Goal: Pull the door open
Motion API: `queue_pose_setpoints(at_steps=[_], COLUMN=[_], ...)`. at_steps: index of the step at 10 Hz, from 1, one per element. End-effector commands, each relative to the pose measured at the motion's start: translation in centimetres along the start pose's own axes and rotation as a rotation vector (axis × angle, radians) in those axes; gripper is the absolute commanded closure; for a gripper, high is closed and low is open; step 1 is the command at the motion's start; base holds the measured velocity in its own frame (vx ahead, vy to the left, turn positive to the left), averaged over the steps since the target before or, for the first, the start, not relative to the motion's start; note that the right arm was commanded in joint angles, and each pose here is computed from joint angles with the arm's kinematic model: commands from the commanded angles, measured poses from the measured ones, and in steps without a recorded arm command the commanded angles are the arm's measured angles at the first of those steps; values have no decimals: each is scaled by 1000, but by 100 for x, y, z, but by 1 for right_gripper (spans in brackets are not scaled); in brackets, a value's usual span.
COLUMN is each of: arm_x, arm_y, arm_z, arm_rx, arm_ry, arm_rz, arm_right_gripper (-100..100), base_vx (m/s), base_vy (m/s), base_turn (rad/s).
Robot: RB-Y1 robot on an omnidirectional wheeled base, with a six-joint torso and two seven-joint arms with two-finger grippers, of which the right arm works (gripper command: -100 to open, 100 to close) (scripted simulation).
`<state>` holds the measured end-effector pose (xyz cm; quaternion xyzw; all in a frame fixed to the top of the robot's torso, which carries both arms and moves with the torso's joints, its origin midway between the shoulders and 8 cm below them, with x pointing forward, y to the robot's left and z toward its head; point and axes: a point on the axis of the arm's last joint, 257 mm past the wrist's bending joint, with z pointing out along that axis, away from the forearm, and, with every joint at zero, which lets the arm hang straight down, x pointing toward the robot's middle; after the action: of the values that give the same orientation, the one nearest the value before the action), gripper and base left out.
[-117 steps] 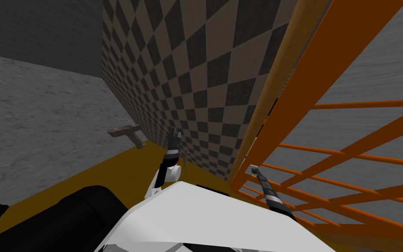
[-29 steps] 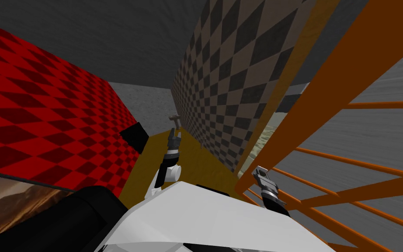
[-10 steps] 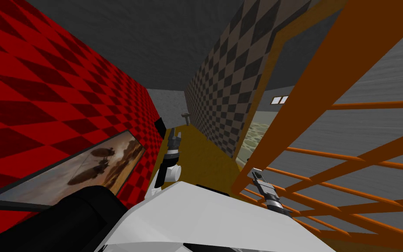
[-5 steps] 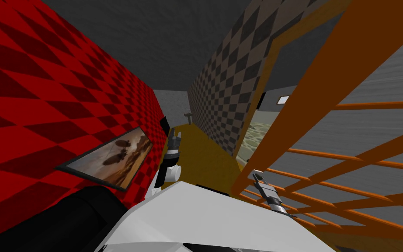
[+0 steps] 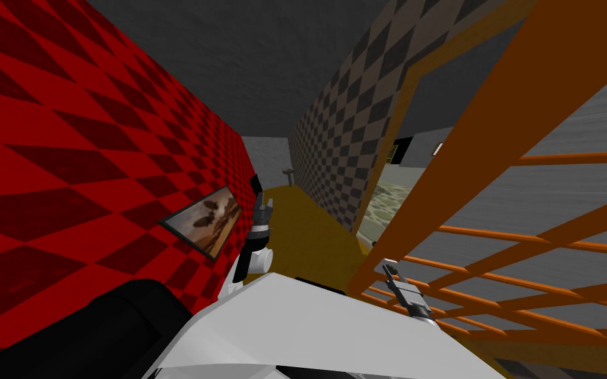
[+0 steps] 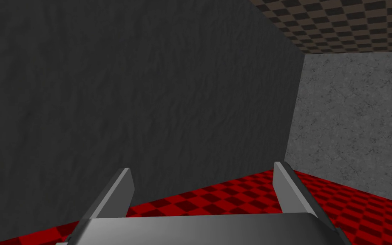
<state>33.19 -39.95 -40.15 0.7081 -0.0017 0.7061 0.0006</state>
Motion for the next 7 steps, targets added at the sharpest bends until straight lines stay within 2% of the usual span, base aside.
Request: queue_pose_setpoints(at_steps=[1, 2, 3, 7], arm_x=[13, 0, -17, -6], arm_y=[-16, -6, -11, 0], arm_z=[-60, -44, -108, -208], arm_rx=[18, 10, 22, 46], arm_ry=[3, -3, -6, -2], arm_rz=[3, 1, 1, 1], arm_right_gripper=[100, 100, 100, 100], base_vx=[-204, -89, -137, -189], base_vy=[-39, -18, -32, -54], base_turn=[88, 17, 141, 139])
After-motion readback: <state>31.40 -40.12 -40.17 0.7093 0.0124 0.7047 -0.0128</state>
